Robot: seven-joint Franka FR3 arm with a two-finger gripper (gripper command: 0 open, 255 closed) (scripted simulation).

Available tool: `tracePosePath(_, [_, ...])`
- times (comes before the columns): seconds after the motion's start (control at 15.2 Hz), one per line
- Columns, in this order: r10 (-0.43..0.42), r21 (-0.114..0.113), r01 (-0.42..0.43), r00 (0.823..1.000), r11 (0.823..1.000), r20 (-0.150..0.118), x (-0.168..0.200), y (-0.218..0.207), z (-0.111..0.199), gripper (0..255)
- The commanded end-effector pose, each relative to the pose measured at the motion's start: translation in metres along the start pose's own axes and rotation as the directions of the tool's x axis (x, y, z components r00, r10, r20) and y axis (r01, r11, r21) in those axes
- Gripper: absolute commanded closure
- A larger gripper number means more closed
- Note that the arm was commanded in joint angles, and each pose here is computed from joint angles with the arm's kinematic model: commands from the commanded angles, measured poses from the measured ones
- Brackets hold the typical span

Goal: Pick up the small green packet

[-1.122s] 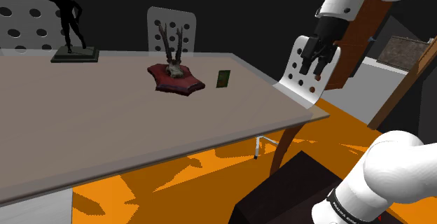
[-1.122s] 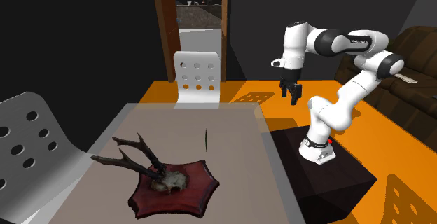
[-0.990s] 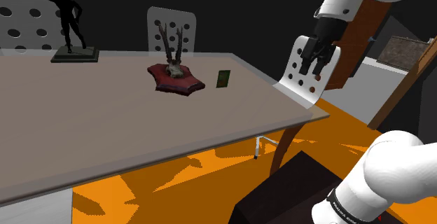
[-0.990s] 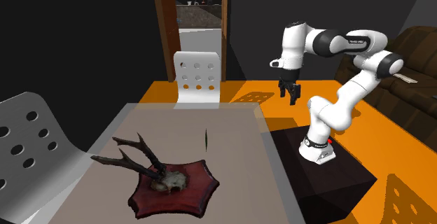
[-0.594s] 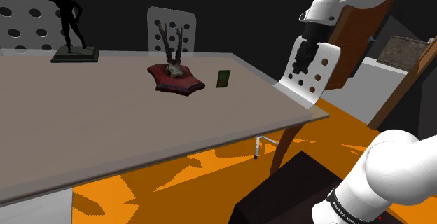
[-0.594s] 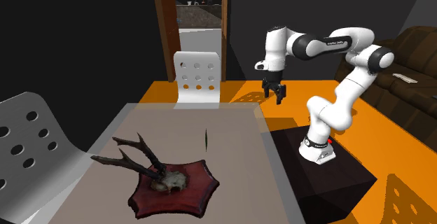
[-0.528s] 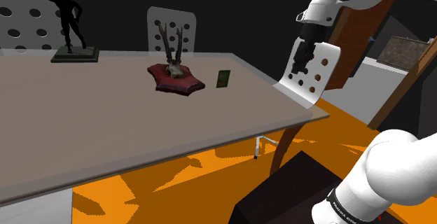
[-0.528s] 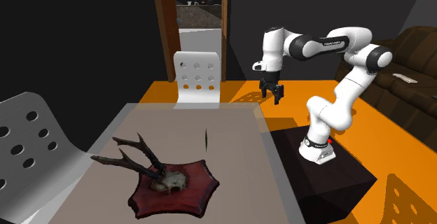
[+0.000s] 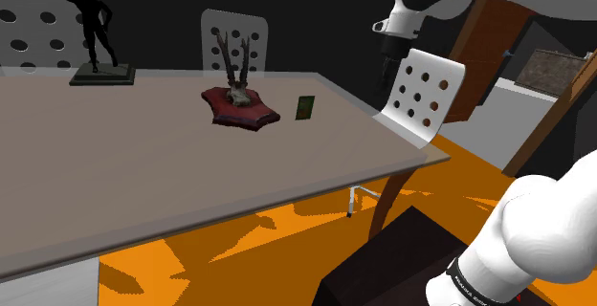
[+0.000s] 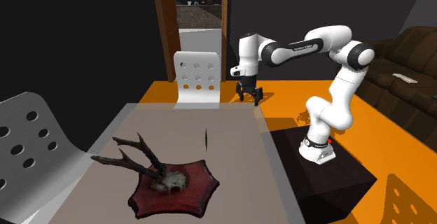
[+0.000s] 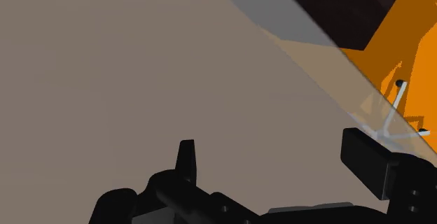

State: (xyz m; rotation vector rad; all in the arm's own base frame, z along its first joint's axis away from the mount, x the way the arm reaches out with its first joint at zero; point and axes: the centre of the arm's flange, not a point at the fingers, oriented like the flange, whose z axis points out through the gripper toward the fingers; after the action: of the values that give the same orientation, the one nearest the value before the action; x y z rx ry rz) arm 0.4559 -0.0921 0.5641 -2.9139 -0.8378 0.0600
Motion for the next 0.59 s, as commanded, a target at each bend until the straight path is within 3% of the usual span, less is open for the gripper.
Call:
tracePosePath(0.0, [-0.093,-0.005,0.093,0.996,0.996,0.005,0.018,0.018,0.006,0])
tracePosePath(0.26, [-0.263,-0.012,0.263,0.965,0.965,0.015,0.061,0.047,0.015,0])
tracePosePath(0.53, [-0.424,-0.018,0.425,0.905,0.905,0.026,0.108,0.069,0.024,0])
